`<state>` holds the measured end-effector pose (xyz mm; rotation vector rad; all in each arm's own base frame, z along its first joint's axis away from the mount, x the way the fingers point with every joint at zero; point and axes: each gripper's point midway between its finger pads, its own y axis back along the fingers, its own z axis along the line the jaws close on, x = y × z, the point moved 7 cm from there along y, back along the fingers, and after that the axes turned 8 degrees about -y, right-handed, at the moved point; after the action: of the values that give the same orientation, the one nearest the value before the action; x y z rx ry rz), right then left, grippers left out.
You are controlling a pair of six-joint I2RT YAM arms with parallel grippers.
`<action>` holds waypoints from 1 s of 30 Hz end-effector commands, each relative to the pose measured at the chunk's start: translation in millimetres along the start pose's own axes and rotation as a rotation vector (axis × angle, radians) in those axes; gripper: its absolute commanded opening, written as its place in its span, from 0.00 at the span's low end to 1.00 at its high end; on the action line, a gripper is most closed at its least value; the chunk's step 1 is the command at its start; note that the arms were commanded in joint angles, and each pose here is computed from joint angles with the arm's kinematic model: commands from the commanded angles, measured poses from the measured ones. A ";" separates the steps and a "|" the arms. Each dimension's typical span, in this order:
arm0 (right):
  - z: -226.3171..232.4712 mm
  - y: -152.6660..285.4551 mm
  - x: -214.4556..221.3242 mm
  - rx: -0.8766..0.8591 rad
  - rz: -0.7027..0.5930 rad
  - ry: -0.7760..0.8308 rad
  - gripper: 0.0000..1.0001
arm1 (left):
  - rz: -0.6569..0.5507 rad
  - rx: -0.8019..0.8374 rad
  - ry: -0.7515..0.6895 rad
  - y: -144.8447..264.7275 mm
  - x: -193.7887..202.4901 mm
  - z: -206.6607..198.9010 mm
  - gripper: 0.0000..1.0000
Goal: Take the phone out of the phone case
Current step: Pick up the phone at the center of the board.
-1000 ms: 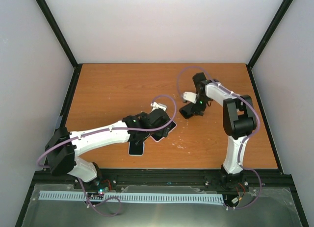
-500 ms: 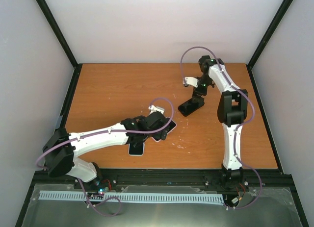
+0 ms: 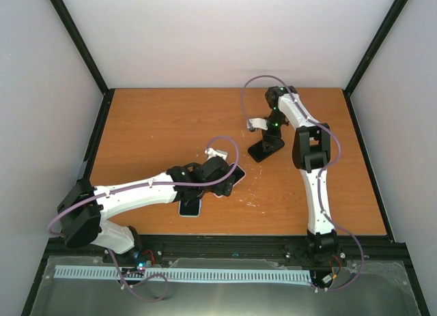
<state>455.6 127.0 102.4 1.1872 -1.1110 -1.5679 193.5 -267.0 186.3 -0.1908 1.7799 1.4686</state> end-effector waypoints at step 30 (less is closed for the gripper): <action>133.1 -26.5 5.0 0.325 0.014 -0.571 1.00 | -0.081 -0.092 0.128 2.8 -11.7 13.5 1.00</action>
<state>308.6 148.4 103.3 0.9670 -1.6800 -1.8076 199.1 -253.7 179.2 -0.3206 1.7625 1.5344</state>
